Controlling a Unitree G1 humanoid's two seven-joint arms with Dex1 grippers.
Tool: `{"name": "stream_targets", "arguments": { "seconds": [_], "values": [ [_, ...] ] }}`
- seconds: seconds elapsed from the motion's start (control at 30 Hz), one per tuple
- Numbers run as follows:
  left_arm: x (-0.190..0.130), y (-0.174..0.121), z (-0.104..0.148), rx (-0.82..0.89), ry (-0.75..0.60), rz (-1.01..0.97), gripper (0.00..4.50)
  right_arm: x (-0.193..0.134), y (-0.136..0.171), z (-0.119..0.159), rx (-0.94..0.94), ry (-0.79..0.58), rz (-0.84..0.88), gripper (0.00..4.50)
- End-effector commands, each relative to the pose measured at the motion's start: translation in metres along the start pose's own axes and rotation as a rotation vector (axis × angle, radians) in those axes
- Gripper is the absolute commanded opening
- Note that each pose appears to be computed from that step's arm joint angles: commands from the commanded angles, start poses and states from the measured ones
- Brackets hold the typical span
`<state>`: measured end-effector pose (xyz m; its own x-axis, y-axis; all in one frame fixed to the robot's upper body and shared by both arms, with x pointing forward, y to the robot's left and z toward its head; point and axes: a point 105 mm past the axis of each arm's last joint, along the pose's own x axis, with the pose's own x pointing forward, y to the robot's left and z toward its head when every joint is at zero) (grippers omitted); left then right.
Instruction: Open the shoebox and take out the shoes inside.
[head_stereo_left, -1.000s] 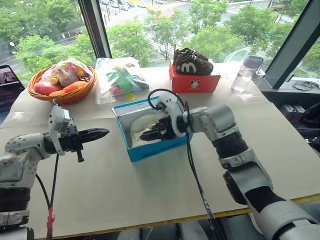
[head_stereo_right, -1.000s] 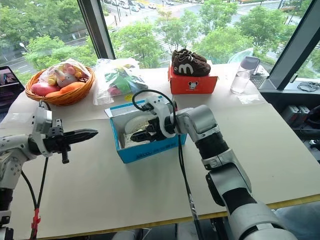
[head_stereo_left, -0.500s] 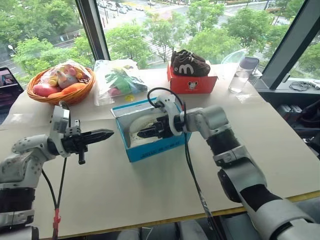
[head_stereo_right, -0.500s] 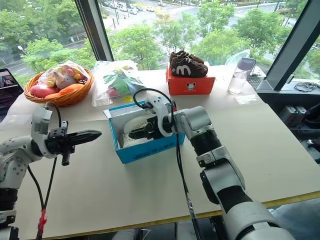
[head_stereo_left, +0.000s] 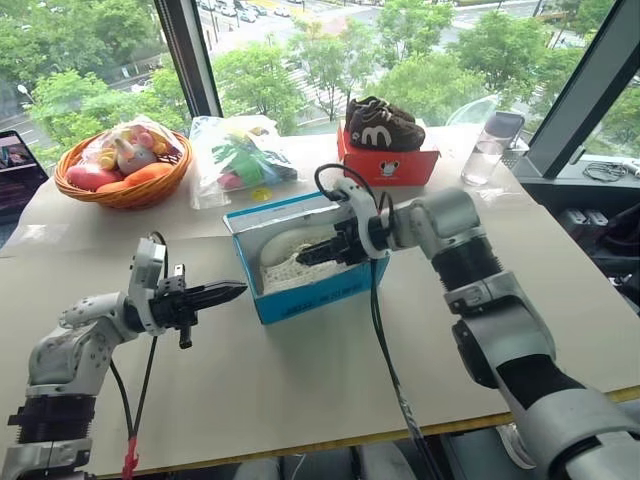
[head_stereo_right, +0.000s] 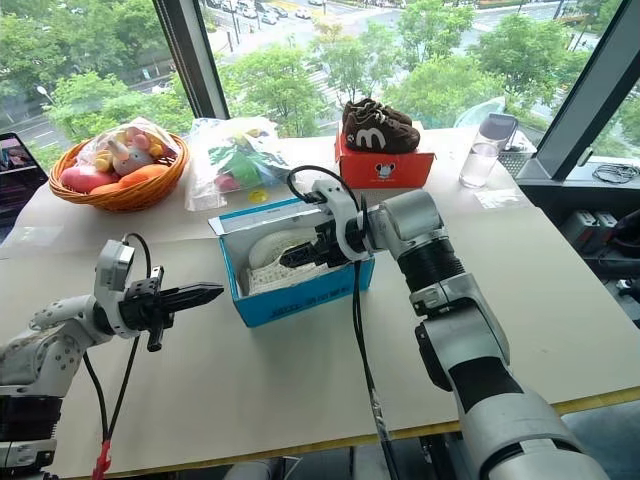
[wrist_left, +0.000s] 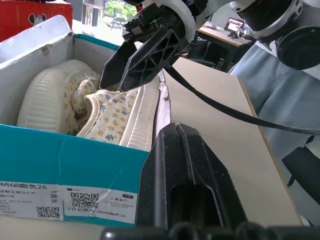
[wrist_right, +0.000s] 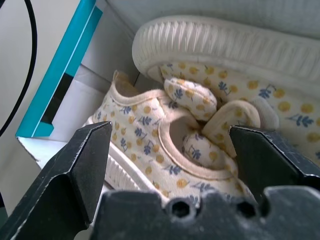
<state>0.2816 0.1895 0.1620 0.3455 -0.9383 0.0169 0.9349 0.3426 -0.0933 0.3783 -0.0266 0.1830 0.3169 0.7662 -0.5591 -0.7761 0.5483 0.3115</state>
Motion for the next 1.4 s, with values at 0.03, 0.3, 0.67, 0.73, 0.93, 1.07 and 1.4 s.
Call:
{"name": "stream_targets", "arguments": {
  "seconds": [0.03,0.3,0.67,0.73,0.93,1.07,1.4],
  "values": [
    [0.005,-0.002,0.004,0.047,0.003,-0.010,0.00,-0.005,0.005,0.008,-0.017,-0.025,0.002,4.48],
    [0.007,0.000,0.007,0.087,0.021,0.003,0.00,0.020,0.014,-0.005,0.099,0.005,0.087,4.48],
    [0.009,0.008,0.009,0.112,0.033,0.039,0.00,0.038,0.032,0.006,0.288,-0.045,0.228,3.98],
    [0.009,0.010,0.008,0.117,0.036,0.046,0.00,0.039,0.037,0.007,0.303,-0.043,0.253,3.45],
    [0.012,0.012,0.008,0.129,0.040,0.053,0.00,0.045,0.038,0.000,0.301,-0.031,0.250,1.66],
    [0.013,0.015,0.007,0.148,0.042,0.067,0.00,0.047,0.036,-0.004,0.293,-0.028,0.241,0.31],
    [0.013,0.019,0.007,0.163,0.037,0.093,0.00,0.054,0.036,-0.022,0.213,0.018,0.212,0.01]
  ]
}}
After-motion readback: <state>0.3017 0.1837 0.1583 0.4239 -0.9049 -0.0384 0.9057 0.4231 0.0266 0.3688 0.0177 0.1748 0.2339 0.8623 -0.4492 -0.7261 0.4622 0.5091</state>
